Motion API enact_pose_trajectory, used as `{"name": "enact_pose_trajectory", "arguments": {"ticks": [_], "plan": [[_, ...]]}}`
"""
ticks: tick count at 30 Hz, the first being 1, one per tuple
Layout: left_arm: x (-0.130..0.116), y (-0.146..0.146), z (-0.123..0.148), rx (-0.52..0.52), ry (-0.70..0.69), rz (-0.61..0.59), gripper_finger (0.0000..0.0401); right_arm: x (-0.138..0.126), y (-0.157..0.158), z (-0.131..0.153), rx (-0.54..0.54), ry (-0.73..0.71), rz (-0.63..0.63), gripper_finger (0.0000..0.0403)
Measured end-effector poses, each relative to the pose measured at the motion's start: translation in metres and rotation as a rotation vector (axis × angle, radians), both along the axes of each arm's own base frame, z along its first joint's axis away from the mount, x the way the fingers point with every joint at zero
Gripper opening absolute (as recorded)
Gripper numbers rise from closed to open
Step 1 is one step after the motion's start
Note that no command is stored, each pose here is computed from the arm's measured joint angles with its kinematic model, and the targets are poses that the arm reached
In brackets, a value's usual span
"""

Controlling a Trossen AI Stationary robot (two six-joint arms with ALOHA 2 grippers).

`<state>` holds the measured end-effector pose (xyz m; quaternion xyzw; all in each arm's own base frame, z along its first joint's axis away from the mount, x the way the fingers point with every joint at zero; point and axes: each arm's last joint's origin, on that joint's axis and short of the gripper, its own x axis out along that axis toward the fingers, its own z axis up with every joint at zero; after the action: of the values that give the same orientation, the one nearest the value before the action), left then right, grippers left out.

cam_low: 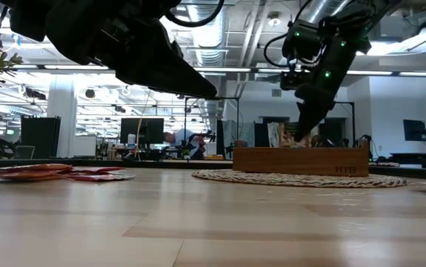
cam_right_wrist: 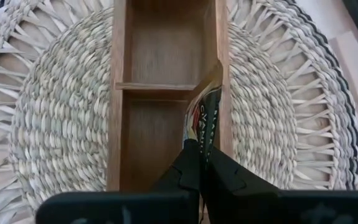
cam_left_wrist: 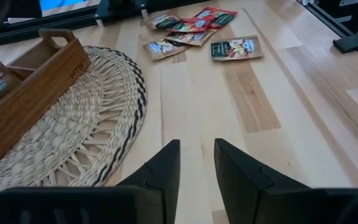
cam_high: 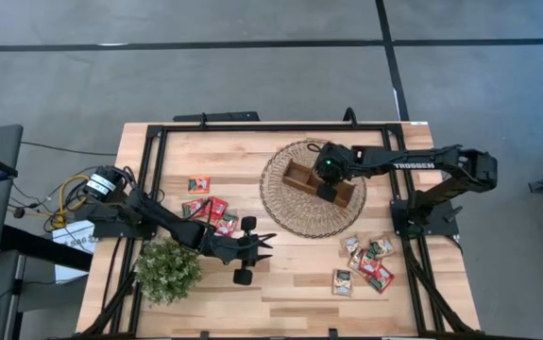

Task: Pick & Place Tea
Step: Put the brown tea bag into the middle section of the wooden organizer, then put the red tea bag into the left section of the wooden organizer

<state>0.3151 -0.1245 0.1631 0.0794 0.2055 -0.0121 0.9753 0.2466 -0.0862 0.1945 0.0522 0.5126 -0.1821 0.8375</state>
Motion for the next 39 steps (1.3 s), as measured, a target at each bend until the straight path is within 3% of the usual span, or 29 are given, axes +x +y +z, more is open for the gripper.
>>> {"name": "enact_pose_trajectory", "arguments": {"ticks": [6, 14, 20, 24, 27, 33, 39], "plan": [[0.0, 0.0, 0.0, 0.001, 0.0, -0.001, 0.0091, -0.002, -0.001, 0.0, -0.036, 0.024, -0.031, 0.0017], [0.0, 0.0, 0.0, 0.001, 0.0, 0.0, 0.0091, -0.003, -0.002, 0.002, -0.121, 0.064, -0.072, 0.0125], [0.0, 0.001, 0.0, 0.007, -0.001, 0.003, 0.0091, 0.004, 0.006, 0.031, -0.221, 0.093, -0.148, 0.0175], [0.0, 0.001, 0.0, 0.025, -0.005, 0.021, 0.0091, 0.01, 0.037, 0.061, -0.312, 0.005, -0.087, 0.0179], [0.0, 0.002, 0.0, 0.042, -0.007, 0.031, 0.0091, 0.01, 0.07, 0.077, -0.308, -0.091, -0.007, 0.0172], [0.0, 0.002, 0.0, 0.037, -0.007, 0.033, 0.0091, -0.001, 0.144, 0.082, -0.197, -0.209, 0.139, 0.0154], [0.0, 0.002, 0.0, 0.019, -0.007, 0.041, 0.0091, -0.016, 0.217, 0.062, -0.07, -0.212, 0.234, 0.0137]]}}
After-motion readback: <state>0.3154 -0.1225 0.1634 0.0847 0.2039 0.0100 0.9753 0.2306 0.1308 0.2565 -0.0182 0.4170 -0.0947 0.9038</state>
